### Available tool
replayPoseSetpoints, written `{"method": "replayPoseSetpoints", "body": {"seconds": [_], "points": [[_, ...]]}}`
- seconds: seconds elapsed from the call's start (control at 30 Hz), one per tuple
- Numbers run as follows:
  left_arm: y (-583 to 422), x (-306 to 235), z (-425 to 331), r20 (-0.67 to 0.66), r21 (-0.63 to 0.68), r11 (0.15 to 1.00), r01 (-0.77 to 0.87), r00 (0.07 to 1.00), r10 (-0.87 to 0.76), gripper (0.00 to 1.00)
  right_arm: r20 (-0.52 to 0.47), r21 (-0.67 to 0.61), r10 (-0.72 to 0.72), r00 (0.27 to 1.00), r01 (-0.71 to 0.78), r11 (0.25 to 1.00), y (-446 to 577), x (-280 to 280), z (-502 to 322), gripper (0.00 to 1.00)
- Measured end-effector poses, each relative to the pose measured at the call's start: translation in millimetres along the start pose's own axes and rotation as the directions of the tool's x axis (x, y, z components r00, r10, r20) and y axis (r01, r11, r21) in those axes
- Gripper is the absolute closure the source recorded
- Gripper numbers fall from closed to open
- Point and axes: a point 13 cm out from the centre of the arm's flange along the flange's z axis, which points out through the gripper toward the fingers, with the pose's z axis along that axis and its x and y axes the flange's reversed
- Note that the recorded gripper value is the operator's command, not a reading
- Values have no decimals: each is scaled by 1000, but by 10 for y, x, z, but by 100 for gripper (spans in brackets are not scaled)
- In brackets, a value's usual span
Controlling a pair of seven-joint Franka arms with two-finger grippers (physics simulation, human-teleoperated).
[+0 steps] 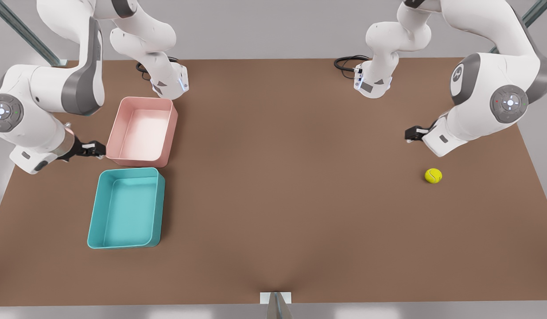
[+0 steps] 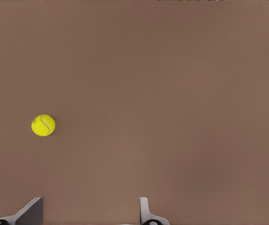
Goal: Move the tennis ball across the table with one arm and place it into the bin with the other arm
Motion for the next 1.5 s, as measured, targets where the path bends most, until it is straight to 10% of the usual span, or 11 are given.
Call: {"method": "replayPoseSetpoints", "body": {"seconds": [0.07, 0.1, 0.13, 0.3, 0.57, 0.9, 1.5], "points": [[-6, -9, -1, 3, 0, 1000, 5, 1000, -5, 0, 13, 5, -6, 1000, 6, 1000, -8, -42, -5, 0], [-3, -12, 27, -1, -1, 1000, 9, 1000, -9, 50, 9, 5, -9, 1000, 9, 1000, -9, -79, 43, 0], [44, -34, 97, -14, -3, 1000, 19, 1000, -19, 79, -4, 4, -8, 1000, 8, 1000, -26, -117, 133, 0], [1546, -244, 1087, -131, -75, 995, 60, 989, -70, 79, 4, 2, -9, 1000, 9, 1000, -81, -215, 193, 0], [2889, 31, 3065, -112, 99, 949, -298, 945, 309, 79, 87, -42, 35, 996, -32, 999, -312, -334, 116, 0], [3346, -20, 3928, -45, 50, 568, -821, 566, 823, 79, 111, -61, 24, 994, -17, 998, -268, -411, 124, 0], [3121, -176, 4264, -34, 51, 149, -988, 147, 989, 79, 108, -65, -8, 994, 15, 998, -228, -434, 164, 0]]}}
